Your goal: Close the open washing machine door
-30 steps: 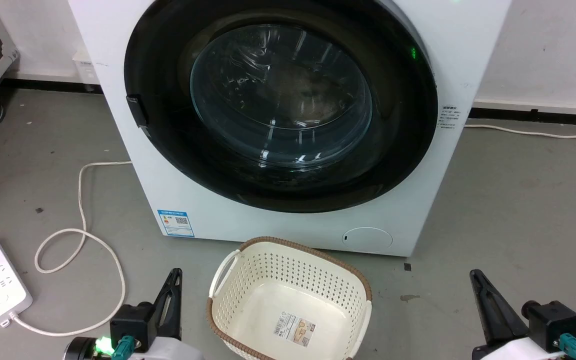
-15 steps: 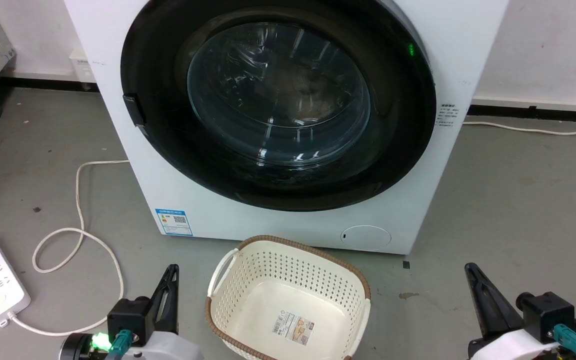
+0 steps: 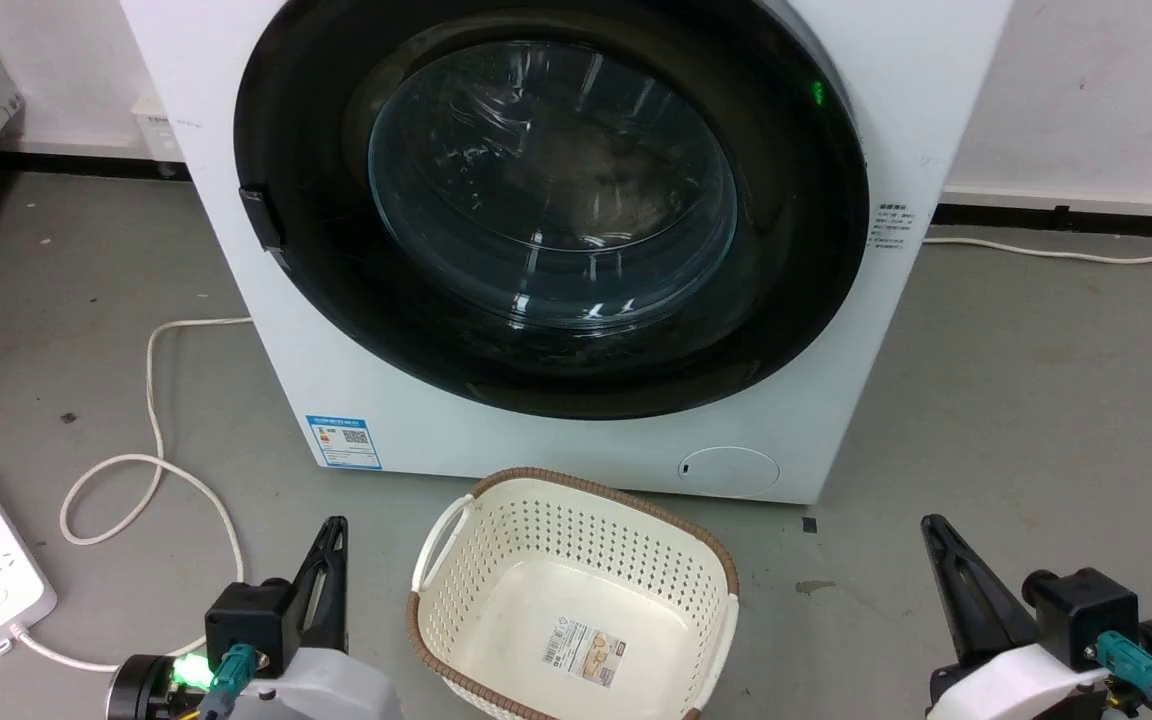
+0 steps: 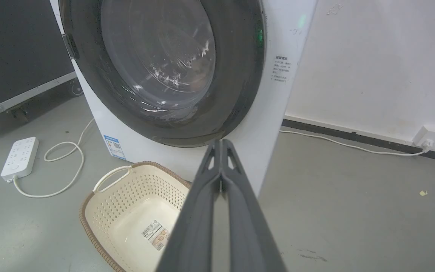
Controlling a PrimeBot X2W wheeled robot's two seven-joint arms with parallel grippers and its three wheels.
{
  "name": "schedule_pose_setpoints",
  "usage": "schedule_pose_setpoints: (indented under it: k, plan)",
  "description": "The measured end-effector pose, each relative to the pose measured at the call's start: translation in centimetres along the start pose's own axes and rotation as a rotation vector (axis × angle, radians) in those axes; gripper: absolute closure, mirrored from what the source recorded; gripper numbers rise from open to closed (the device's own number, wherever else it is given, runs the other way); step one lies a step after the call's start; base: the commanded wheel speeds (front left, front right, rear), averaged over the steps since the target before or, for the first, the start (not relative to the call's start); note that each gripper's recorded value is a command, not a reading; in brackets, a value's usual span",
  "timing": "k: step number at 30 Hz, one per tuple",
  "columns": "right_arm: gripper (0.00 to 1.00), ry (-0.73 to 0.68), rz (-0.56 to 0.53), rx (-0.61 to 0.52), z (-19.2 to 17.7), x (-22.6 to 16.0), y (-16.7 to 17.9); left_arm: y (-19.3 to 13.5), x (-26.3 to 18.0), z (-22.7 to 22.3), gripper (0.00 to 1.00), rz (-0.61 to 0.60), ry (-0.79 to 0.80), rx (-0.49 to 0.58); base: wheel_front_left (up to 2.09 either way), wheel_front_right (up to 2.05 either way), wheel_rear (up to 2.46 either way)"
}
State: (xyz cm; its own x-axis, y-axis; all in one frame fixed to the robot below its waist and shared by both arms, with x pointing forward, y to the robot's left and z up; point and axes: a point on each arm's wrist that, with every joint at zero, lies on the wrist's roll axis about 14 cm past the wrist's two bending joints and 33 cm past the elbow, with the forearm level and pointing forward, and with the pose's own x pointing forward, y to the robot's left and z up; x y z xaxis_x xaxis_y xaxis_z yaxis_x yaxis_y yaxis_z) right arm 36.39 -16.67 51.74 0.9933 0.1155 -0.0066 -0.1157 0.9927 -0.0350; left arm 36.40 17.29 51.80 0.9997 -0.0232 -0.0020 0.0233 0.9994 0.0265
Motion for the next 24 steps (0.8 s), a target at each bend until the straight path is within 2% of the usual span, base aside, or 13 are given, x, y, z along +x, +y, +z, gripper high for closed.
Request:
schedule_pose_setpoints:
  k: [24]
  plan:
    - [1.0, 0.019, 0.014, -0.01, 0.34, 0.5, 0.47, 0.45, 0.51, 0.31, 1.0, 0.018, 0.019, 0.022, 0.0, 0.0, 0.0]
